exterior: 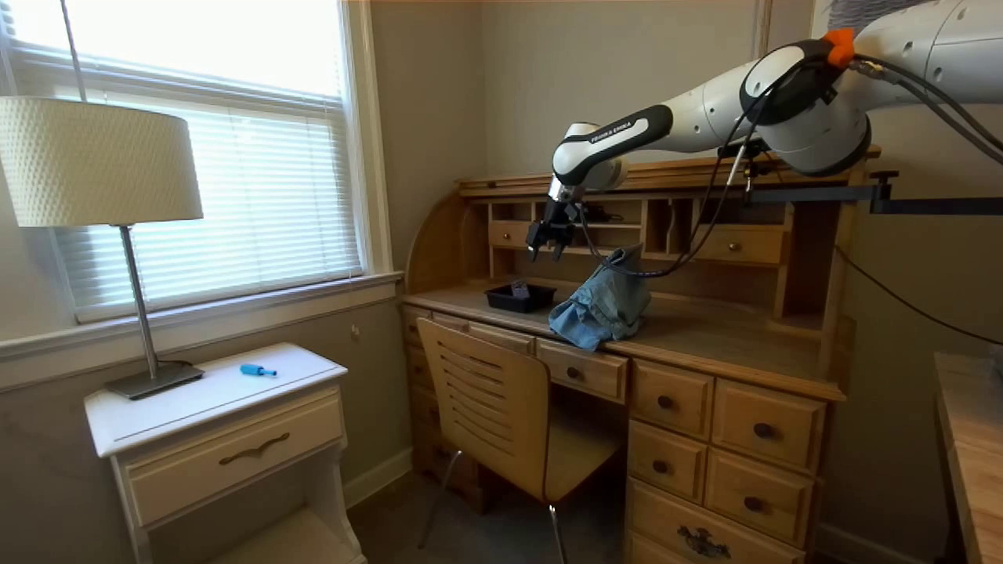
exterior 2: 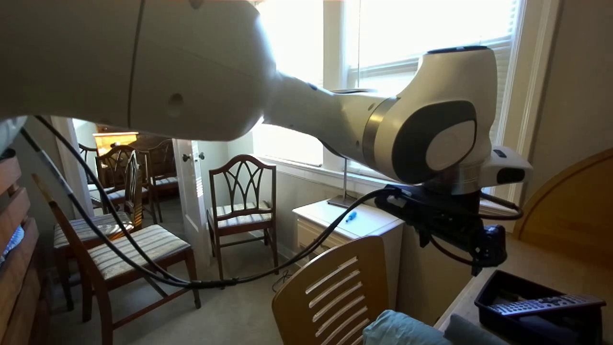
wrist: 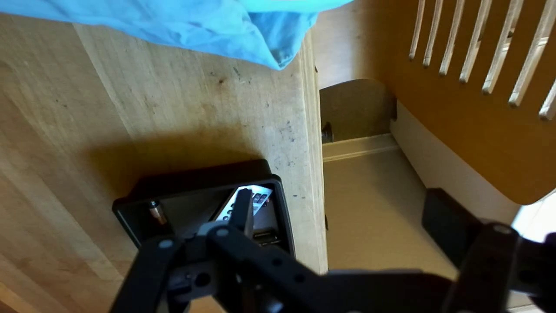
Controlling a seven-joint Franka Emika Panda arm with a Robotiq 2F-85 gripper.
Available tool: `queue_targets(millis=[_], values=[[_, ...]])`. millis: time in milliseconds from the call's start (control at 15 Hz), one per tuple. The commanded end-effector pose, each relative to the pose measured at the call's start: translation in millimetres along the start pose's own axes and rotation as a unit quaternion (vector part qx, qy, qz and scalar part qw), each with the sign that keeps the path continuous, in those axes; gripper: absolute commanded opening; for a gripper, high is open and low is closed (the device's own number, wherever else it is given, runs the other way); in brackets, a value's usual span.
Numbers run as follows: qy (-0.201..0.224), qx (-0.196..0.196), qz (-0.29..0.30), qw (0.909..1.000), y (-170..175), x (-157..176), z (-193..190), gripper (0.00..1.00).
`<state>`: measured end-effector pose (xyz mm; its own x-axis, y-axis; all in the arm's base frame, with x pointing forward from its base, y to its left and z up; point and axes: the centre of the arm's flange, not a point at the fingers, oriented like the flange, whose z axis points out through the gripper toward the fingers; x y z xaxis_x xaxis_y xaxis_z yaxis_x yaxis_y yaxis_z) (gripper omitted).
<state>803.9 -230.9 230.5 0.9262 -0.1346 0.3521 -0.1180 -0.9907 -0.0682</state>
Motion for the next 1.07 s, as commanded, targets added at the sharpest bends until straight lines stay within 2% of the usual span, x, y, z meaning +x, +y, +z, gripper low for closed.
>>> queue_targets(millis=[0, 133, 333, 800, 1000], values=[[0.0, 0.0, 0.0, 1.0, 0.2, 0.0, 0.0, 1.0], [0.001, 0.003, -0.008, 1.0, -1.2, -1.9, -1.0, 1.0], [-0.001, 0.021, -0.044, 0.9988, -26.9, -10.4, 3.3, 1.0], [-0.018, 0.068, -0.128, 0.9893, -108.4, -30.0, 21.6, 1.0], [-0.025, 0.091, -0.162, 0.9822, -145.9, -37.8, 35.1, 1.0]])
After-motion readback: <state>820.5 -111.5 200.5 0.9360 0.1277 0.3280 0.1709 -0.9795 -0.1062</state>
